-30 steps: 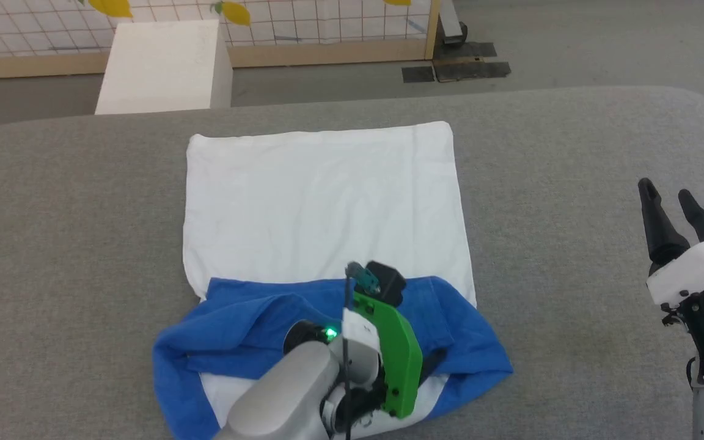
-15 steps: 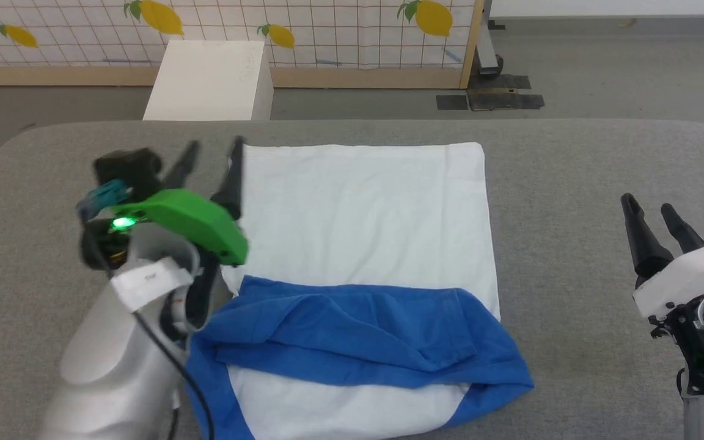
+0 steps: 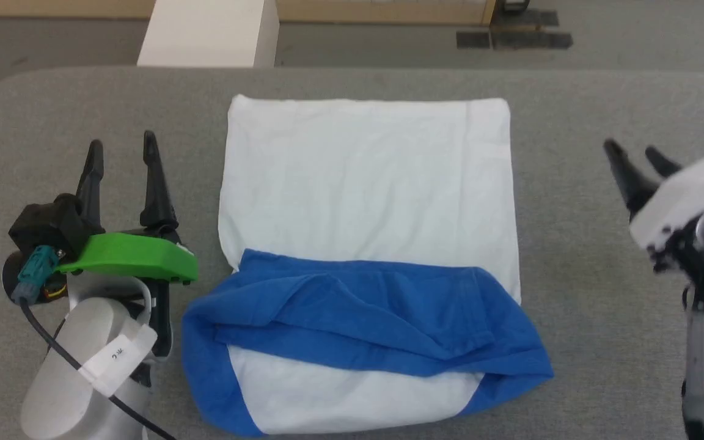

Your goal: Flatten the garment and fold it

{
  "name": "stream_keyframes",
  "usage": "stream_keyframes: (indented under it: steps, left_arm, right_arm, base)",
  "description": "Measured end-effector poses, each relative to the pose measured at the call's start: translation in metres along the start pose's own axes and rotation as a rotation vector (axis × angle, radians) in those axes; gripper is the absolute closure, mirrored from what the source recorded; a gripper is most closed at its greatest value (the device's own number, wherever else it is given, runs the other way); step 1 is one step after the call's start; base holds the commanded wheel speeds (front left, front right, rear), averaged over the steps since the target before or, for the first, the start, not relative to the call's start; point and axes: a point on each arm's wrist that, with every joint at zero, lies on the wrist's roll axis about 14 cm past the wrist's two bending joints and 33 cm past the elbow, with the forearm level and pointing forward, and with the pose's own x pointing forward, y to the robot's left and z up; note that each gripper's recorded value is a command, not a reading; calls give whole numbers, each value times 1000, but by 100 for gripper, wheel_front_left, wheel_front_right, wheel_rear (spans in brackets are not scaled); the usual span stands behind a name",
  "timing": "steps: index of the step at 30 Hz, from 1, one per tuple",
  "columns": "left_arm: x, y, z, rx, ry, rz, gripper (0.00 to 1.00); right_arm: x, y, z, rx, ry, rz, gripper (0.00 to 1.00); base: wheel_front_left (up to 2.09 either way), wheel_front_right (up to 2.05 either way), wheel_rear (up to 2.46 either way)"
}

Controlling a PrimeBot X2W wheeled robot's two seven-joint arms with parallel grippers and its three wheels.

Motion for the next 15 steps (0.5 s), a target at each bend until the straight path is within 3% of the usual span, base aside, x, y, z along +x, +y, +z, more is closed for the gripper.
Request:
stream_keyframes:
  steps: [8,15]
  left_arm:
    - [14,-2,-23,-17,11,20,0]
    - [21,11,-50,6,42,72,0]
  right_arm:
    - [79,0,12,-221,196,-49,0]
    - [144,14,-28,-377,413,-50,0]
  base:
    - [0,0,0]
    - [0,0,0]
